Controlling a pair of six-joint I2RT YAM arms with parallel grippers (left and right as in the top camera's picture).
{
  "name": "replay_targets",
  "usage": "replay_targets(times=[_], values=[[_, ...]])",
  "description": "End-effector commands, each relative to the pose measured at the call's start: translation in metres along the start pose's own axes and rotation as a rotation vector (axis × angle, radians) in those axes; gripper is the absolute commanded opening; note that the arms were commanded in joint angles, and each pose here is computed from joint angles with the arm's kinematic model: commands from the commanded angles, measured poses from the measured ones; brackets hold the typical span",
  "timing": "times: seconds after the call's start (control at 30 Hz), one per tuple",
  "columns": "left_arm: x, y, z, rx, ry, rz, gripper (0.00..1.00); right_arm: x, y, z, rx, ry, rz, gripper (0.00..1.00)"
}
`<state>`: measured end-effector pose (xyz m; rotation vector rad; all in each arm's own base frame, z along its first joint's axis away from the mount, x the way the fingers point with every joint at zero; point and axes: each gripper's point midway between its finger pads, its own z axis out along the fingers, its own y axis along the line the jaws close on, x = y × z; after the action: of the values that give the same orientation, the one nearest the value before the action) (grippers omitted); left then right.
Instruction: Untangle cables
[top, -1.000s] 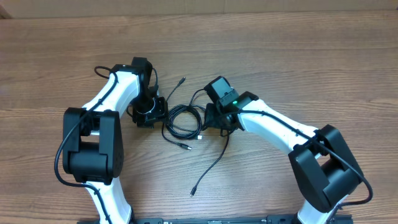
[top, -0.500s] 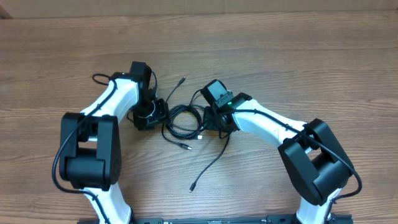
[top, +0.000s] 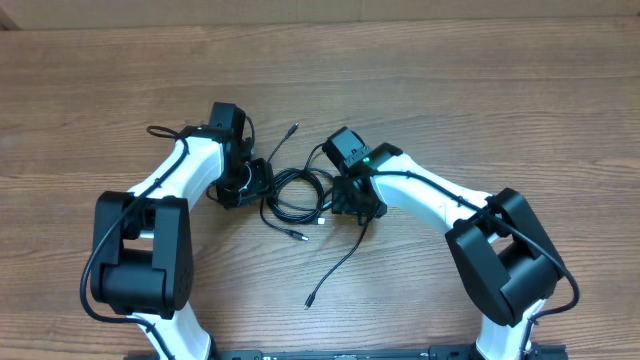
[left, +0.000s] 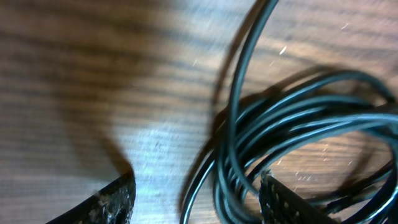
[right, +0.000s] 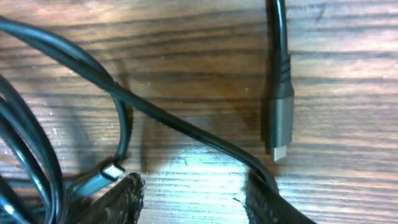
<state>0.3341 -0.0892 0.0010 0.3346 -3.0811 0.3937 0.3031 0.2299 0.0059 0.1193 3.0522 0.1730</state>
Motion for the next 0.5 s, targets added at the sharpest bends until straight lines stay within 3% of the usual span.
replay_targets(times=[0.0,0.2,0.47], values=[[0.023,0.028,0.040,-0.101,0.120,0.030,0.64,-0.024,0.012,-0.023,-0.012,-0.044,-0.047,0.52],[0.020,0.021,0.036,-0.075,0.123,0.072,0.65,-0.029,0.014,-0.039,-0.004,-0.035,-0.053,0.56],[0.018,0.021,0.036,-0.074,0.115,0.074,0.66,-0.020,0.007,0.002,0.074,0.024,-0.065,0.56]])
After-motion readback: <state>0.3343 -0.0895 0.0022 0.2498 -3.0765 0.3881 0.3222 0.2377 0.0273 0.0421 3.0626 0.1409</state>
